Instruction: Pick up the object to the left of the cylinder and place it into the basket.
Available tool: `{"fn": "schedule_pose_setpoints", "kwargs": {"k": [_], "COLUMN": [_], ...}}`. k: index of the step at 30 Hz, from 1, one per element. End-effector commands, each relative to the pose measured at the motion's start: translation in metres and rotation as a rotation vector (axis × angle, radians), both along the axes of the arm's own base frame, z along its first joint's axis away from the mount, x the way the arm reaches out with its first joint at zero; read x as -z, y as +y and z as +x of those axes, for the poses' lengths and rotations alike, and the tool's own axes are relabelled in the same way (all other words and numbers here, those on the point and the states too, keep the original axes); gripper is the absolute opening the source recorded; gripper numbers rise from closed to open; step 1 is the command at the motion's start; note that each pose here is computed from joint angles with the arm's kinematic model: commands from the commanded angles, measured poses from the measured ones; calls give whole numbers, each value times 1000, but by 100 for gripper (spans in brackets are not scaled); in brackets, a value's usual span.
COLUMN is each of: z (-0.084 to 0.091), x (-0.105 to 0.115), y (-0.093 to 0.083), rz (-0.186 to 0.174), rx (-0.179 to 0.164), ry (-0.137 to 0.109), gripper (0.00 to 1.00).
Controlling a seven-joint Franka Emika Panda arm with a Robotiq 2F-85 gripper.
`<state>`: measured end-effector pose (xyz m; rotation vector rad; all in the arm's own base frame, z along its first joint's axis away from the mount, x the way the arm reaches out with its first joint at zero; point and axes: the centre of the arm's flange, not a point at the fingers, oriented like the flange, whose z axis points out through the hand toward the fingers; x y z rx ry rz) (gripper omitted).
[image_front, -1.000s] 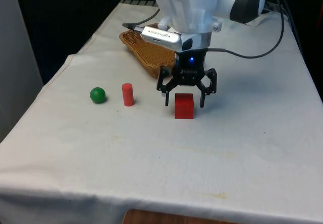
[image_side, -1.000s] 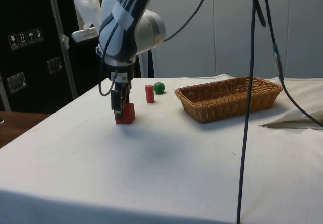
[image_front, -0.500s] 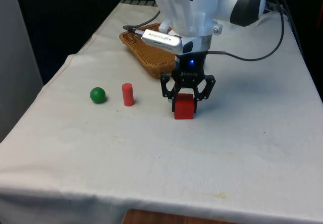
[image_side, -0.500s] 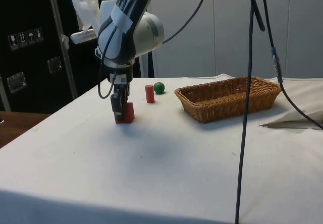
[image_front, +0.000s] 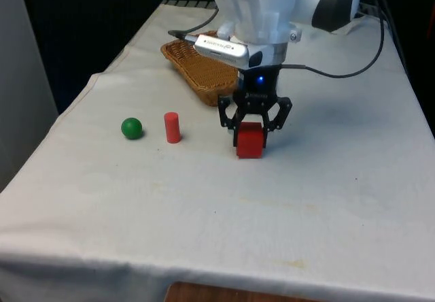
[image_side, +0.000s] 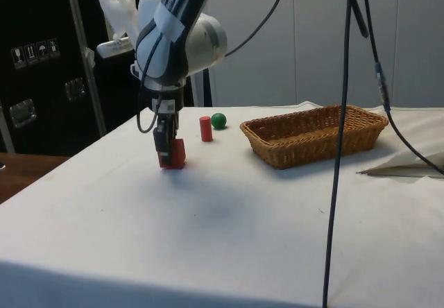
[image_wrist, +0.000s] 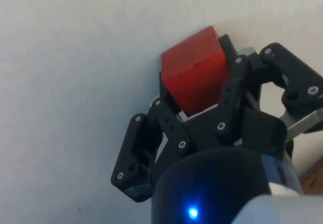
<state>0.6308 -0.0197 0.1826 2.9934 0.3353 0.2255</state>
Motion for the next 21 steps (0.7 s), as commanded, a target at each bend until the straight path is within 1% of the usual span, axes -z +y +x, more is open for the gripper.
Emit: {"fn": "schedule_pose_setpoints", "kwargs": {"k": [1, 7, 8, 9, 12, 15, 16, 17, 21], "z": [-7, -20, -18, -22, -27, -35, -32, -37, -48], "x": [-4, -16, -13, -17, -22, -29, -27, -30, -37], "y": [-1, -1, 0, -1, -2, -3, -1, -2, -3], "rz": [-9, -21, -5, -23, -25, -22, -7, -20, -15], "rx": [-4, -24, -23, -24, -31, -37, -38, -40, -49], "ry": [-1, 9, 13, 10, 12, 15, 19, 17, 21], "gripper": [2, 2, 2, 2, 2, 2, 2, 2, 2]}}
